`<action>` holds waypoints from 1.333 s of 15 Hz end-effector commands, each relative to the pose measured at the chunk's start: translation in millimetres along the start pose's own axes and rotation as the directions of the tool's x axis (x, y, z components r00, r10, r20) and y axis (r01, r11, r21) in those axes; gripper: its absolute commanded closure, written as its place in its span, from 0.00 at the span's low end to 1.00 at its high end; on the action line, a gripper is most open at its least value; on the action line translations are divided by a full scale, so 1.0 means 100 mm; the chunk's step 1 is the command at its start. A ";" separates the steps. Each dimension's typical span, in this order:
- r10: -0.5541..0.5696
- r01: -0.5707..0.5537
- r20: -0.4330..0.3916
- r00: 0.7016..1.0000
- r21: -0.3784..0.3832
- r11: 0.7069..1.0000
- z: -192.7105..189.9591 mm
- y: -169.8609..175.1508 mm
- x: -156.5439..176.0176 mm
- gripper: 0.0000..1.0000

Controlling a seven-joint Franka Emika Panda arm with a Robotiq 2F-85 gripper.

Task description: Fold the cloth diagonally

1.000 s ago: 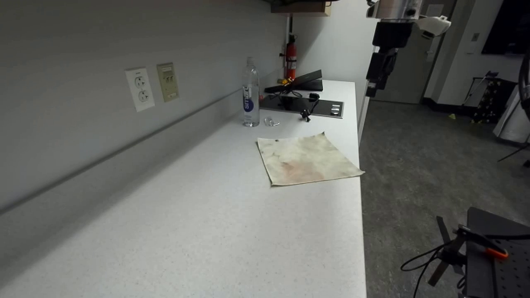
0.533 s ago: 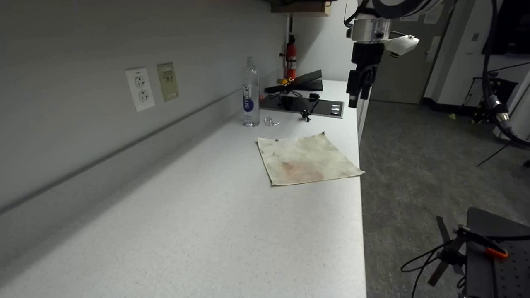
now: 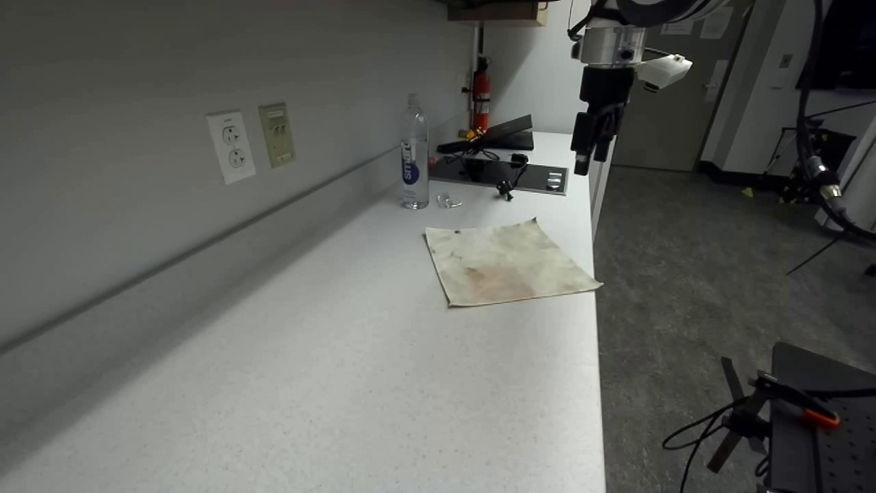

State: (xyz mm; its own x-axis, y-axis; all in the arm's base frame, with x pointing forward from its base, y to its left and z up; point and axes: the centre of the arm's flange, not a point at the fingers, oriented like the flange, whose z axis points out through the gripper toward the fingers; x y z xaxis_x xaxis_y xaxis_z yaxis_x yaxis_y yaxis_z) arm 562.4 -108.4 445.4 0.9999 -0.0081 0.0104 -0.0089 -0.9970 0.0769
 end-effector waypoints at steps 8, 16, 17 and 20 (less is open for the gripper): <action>-0.158 0.156 0.015 0.987 0.090 0.984 0.55 0.65 0.69 0.00; -0.113 0.112 0.019 0.993 0.058 0.992 0.73 0.59 0.66 0.00; -0.103 0.102 0.013 0.995 0.053 0.993 0.78 0.60 0.69 0.00; -0.075 0.077 -0.039 0.996 0.031 0.997 0.98 0.62 0.81 0.00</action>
State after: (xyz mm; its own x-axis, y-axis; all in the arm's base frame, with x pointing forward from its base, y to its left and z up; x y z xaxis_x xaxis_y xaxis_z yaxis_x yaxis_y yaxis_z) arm 627.8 -173.0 371.3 0.9951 0.0984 -0.0043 0.0985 -0.9949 0.0229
